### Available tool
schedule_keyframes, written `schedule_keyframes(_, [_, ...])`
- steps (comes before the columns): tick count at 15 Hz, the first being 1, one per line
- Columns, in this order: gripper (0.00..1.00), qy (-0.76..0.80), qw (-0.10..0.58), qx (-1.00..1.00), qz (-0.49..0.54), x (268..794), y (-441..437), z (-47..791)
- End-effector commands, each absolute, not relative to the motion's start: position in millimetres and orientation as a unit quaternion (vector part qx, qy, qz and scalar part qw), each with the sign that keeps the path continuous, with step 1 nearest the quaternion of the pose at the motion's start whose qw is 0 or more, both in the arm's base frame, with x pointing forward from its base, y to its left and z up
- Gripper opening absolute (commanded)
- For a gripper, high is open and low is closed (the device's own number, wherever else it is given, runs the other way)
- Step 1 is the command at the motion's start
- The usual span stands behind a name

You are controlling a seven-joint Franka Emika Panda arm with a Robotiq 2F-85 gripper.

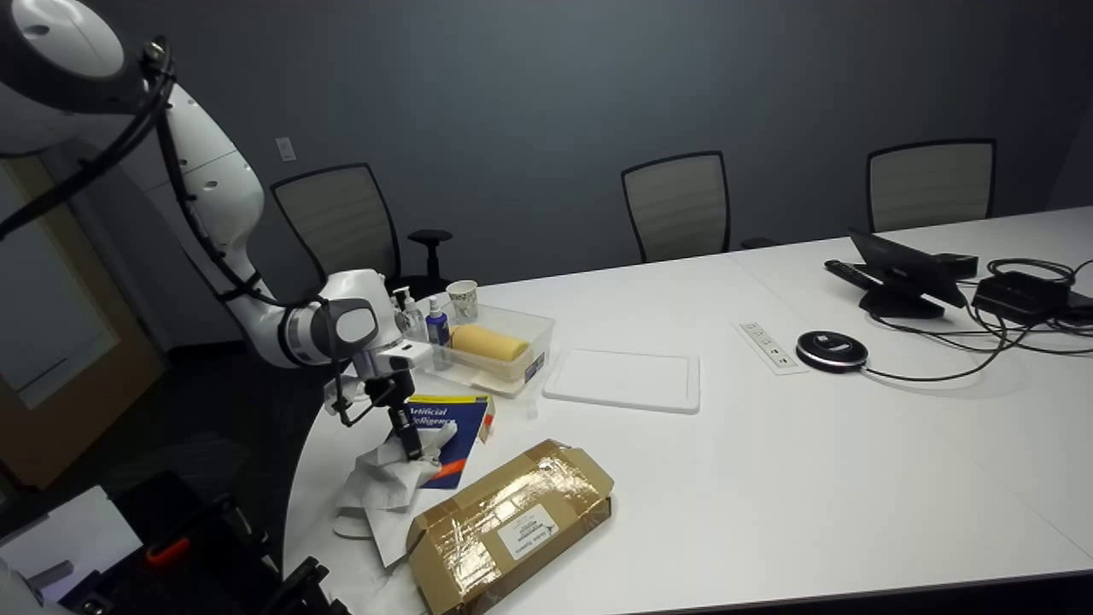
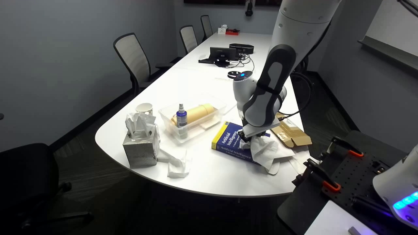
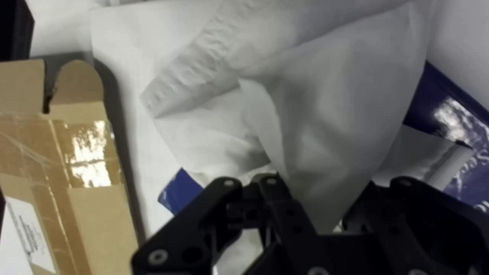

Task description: Use the white napkin to wipe the blue book cover.

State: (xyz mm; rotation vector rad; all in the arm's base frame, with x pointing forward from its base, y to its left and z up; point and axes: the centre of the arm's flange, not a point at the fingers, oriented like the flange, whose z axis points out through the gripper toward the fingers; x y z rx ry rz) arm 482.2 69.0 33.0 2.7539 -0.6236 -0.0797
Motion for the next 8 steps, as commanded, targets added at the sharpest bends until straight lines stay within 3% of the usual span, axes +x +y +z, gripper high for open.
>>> schedule_keyframes(1, [0.03, -0.198, 0.159, 0.967, -0.019, 516.1, 84.7, 29.9])
schedule_keyframes(8, [0.03, -0.142, 0.149, 0.979, -0.008, 574.2, 118.1, 18.4])
